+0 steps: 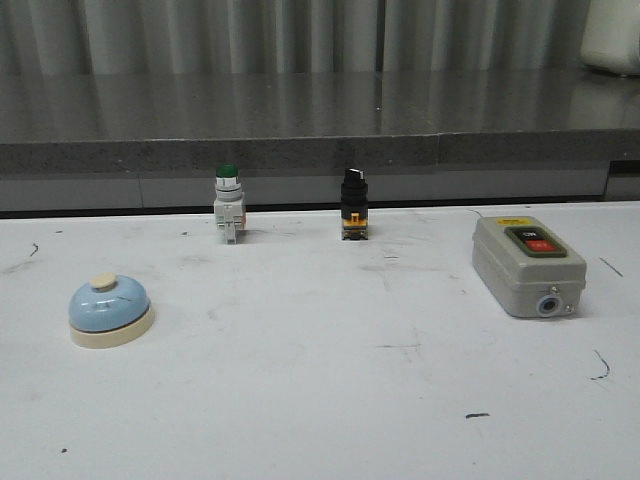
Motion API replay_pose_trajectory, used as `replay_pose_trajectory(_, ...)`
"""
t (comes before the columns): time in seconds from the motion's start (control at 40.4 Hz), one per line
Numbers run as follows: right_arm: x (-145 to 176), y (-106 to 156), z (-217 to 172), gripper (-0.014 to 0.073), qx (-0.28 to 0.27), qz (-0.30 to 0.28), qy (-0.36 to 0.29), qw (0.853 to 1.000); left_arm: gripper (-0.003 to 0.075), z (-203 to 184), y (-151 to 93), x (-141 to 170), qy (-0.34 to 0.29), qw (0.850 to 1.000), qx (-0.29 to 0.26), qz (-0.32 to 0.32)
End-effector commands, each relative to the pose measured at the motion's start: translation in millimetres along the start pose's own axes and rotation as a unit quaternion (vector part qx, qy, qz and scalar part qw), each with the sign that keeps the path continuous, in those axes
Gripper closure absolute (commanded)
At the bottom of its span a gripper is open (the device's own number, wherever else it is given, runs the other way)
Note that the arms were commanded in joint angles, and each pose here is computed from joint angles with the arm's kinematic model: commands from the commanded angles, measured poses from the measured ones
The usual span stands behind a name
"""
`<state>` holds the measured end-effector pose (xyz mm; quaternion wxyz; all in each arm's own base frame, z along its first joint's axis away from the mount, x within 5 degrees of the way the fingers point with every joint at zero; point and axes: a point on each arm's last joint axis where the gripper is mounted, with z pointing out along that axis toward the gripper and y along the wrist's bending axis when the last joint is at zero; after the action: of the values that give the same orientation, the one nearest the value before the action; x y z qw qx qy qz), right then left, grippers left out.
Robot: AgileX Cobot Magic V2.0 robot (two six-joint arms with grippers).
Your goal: Place and press bell with both arms
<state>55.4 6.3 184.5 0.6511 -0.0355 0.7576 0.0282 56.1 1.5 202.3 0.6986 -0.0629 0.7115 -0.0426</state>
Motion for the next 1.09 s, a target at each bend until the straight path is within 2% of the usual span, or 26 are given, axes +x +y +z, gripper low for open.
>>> replay_pose_trajectory(0.0,-10,-2,-2,0.0657,0.011,-0.004,-0.052,0.999,0.0740,0,0,-1,-0.038,0.999,0.005,-0.003)
replay_pose_trajectory(0.173,-19,-3,-3,0.0657,0.019,-0.002,-0.101,0.995,0.0740,-2,-1,-11,-0.096,0.995,0.013,-0.003)
replay_pose_trajectory(0.297,-40,-4,-10,0.0657,0.021,0.009,-0.145,0.989,0.0740,-8,-5,-38,-0.176,0.984,0.024,-0.009)
replay_pose_trajectory(0.396,-65,-2,-19,0.0657,0.015,0.008,-0.155,0.988,0.0740,-15,-9,-66,-0.189,0.982,0.027,-0.009)
replay_pose_trajectory(0.52,-102,-1,-25,0.0657,0.005,0.006,-0.130,0.992,0.0740,-13,-15,-98,-0.145,0.989,0.022,-0.009)
replay_pose_trajectory(0.669,-140,-1,-10,0.0657,-0.001,0.006,-0.080,0.997,0.0740,9,-18,-120,-0.058,0.998,0.010,-0.008)
replay_pose_trajectory(0.793,-156,-1,1,0.0657,-0.003,0.007,-0.059,0.998,0.0740,25,-19,-127,-0.018,1.000,0.004,-0.008)
replay_pose_trajectory(0.942,-159,-1,3,0.0657,-0.003,0.007,-0.055,0.998,0.0736,27,-19,-126,-0.013,1.000,0.003,-0.008)
replay_pose_trajectory(1.016,-159,-1,3,0.0657,-0.003,0.007,-0.055,0.998,0.0689,27,-19,-126,-0.013,1.000,0.003,-0.008)
replay_pose_trajectory(1.065,-159,-1,3,0.0657,-0.003,0.007,-0.055,0.998,0.0600,27,-19,-126,-0.013,1.000,0.003,-0.008)
